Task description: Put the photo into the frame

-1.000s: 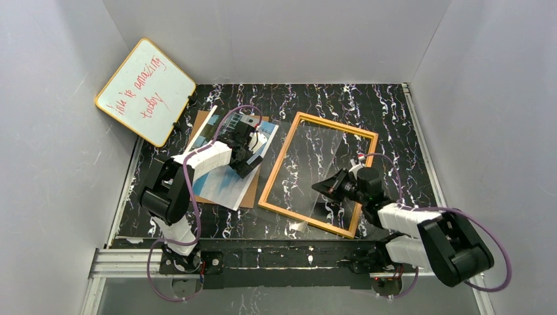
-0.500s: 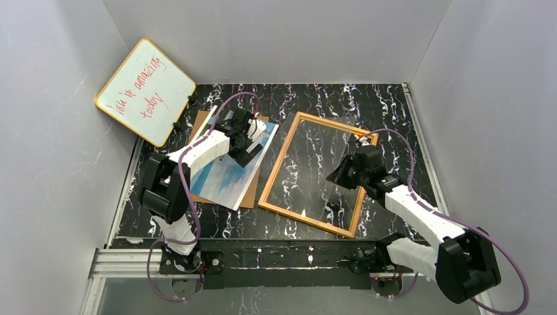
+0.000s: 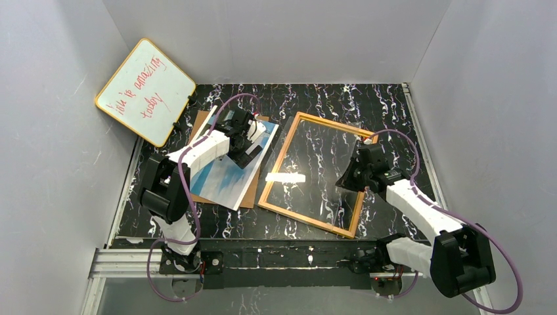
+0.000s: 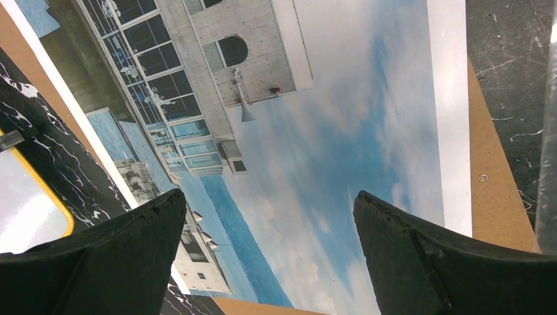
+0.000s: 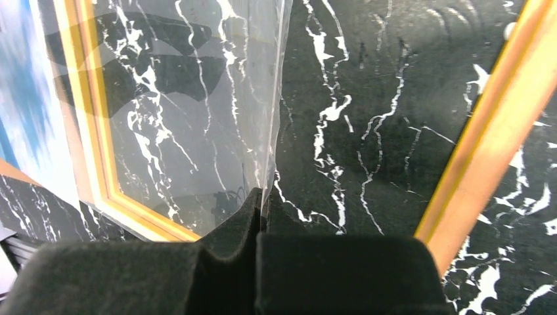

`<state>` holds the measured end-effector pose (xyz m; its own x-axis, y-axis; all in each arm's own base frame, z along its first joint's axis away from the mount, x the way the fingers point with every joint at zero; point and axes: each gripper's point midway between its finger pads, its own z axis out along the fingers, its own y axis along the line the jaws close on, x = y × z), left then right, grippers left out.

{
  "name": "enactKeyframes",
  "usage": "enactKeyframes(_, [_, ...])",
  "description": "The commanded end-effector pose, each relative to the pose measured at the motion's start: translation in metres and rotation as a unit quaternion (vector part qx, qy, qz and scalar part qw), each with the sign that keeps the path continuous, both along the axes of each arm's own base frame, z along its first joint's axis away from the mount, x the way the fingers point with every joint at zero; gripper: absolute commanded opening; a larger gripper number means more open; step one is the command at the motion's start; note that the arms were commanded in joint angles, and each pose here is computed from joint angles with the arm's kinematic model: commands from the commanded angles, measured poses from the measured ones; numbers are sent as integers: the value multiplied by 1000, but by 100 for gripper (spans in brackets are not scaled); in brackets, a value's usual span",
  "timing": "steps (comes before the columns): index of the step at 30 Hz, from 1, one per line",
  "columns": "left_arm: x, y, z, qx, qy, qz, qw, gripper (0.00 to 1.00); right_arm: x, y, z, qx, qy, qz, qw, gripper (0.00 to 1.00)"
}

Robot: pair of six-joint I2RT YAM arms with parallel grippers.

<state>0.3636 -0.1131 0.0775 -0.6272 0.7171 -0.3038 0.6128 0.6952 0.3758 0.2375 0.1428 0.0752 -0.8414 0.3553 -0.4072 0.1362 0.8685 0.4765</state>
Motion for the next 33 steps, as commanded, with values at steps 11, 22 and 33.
enactKeyframes(11, [-3,-1,19,-12,-11,-3,1000,98,7,-35,15,-50,-21,-23,998,1])
enactKeyframes(22, [-4,-1,17,-14,-8,-3,1000,98,7,-41,21,-57,-28,-23,998,1])
enactKeyframes(33, [-4,-1,17,-12,-8,-2,1000,98,3,-44,19,-56,-15,-35,998,1])
